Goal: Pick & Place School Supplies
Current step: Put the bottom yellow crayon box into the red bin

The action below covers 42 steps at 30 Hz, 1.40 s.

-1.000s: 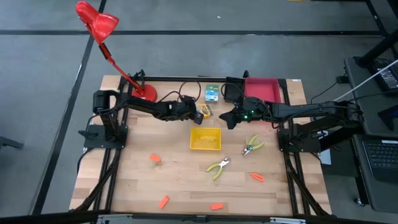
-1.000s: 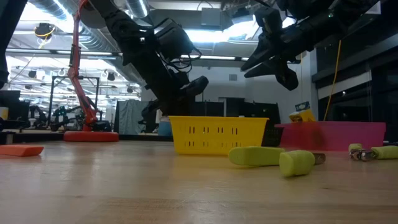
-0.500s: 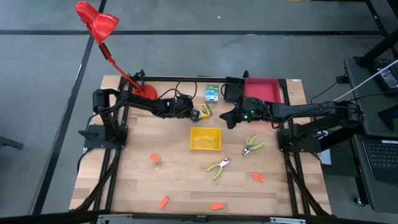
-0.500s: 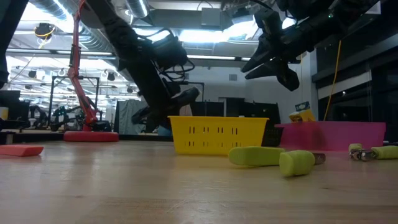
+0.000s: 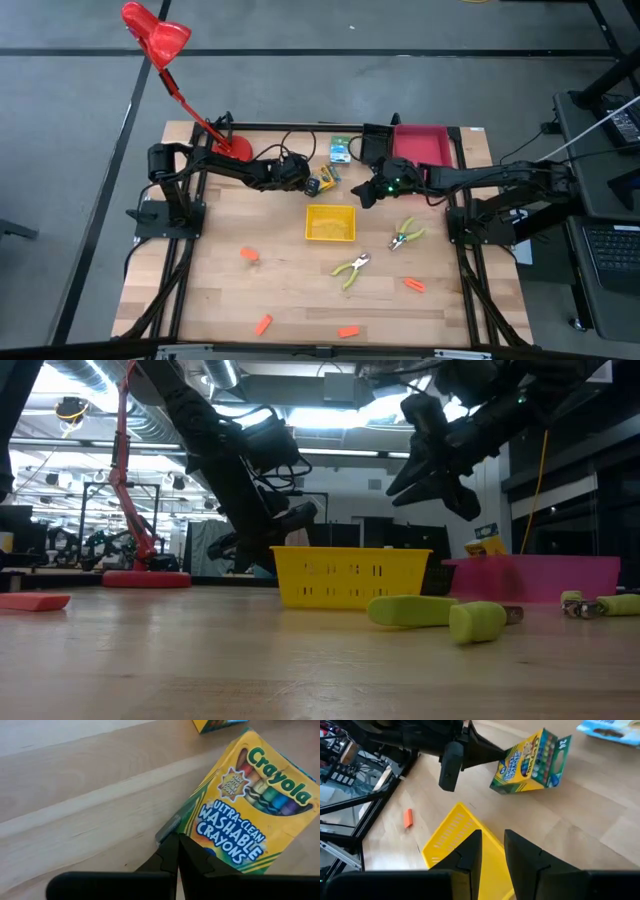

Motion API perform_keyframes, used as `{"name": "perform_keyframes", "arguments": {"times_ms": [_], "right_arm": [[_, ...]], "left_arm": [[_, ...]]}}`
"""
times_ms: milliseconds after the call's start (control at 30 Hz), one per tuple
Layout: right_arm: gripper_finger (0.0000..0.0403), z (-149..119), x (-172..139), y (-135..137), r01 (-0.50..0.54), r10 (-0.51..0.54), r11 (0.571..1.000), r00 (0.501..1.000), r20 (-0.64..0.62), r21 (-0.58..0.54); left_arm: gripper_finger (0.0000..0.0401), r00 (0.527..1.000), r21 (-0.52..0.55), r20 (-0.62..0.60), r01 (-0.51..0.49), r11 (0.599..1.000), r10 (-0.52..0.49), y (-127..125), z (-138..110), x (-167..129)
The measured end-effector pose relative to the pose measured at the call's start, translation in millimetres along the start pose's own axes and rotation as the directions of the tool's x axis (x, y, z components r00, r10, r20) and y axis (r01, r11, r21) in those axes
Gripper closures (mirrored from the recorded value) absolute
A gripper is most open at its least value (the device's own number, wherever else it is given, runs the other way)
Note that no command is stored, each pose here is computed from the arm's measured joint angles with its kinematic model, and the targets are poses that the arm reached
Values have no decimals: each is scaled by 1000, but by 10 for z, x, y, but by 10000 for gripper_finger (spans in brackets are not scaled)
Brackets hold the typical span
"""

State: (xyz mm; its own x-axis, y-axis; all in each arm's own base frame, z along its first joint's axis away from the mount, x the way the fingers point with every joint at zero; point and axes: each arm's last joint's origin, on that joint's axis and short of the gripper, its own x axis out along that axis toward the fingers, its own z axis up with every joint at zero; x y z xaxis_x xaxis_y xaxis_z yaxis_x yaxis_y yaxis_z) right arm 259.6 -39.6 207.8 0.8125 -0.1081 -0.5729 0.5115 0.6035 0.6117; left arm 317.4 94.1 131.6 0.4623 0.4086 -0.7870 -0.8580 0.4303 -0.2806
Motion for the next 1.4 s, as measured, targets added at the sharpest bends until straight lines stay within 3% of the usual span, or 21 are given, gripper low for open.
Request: {"name": "perform_keyframes", "arguments": {"times_ms": [467,767,1067,1400], "right_arm": [[310,133,437,-302,-82,88,992,994,-59,96],[257,217,499,-495,-29,36,988,998,-46,154],[253,214,610,-662,24,-13,983,998,-62,182],[253,331,717,-650,14,-9,981,1000,-26,192]], "left_arm": [[400,1000,-2,-5,-6,1000,6,3,-16,4],[400,1000,4,-3,-2,1000,2,-1,-17,5],[400,1000,15,-8,2,1000,-2,-1,-21,8],[400,1000,14,-2,19,1000,-19,-23,-25,8]]}}
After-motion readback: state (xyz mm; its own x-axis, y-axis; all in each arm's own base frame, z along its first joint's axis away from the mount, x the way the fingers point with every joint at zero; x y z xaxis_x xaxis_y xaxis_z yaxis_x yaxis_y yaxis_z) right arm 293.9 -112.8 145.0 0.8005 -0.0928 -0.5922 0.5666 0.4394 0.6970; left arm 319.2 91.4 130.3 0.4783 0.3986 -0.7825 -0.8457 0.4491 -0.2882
